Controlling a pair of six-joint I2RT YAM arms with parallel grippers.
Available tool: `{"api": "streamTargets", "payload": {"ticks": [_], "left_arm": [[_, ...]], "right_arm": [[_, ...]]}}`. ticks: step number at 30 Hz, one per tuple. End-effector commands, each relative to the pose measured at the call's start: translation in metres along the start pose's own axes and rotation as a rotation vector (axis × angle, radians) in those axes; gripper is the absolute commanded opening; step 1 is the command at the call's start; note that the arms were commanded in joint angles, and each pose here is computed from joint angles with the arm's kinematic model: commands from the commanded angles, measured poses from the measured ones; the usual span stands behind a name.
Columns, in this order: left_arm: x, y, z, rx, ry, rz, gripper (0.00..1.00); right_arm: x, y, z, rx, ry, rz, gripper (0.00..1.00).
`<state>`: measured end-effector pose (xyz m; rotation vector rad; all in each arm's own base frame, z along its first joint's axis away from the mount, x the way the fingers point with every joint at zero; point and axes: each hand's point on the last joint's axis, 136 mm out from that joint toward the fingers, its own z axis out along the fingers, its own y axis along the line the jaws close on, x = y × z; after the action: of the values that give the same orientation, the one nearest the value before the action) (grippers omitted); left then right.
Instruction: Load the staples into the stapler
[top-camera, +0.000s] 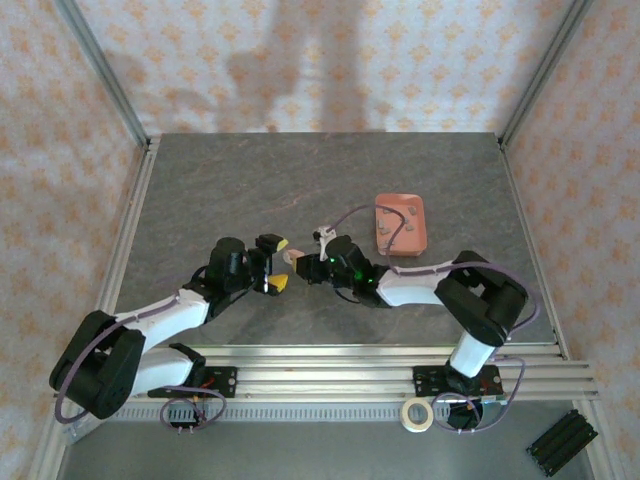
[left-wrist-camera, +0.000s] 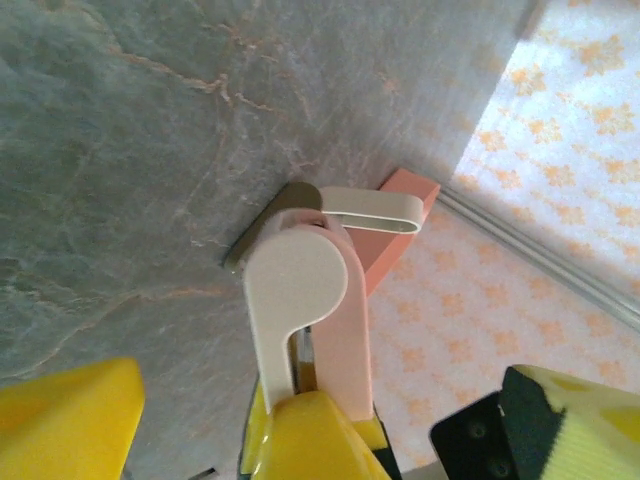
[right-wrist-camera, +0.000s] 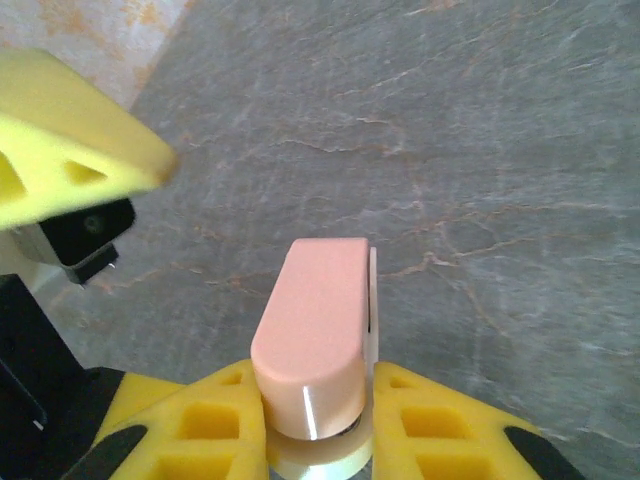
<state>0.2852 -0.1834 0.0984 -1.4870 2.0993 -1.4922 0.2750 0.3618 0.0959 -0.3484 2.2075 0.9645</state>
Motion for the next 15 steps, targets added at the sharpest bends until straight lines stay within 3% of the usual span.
{"api": "streamTargets", "payload": {"ticks": [1, 15], "left_arm": [[-0.007, 0.015, -0.006, -0.065, -0.047, 0.054, 1.00], [-0.029, 0.051, -0.034, -0.256, -0.185, 0.204, 1.00]], "right_arm": [[0.005, -0.020, -0.010, 0.102, 0.013, -0.097, 0.22], [0.037, -0.059, -0.027, 0.254, 0.131, -0.267, 0.23]]}}
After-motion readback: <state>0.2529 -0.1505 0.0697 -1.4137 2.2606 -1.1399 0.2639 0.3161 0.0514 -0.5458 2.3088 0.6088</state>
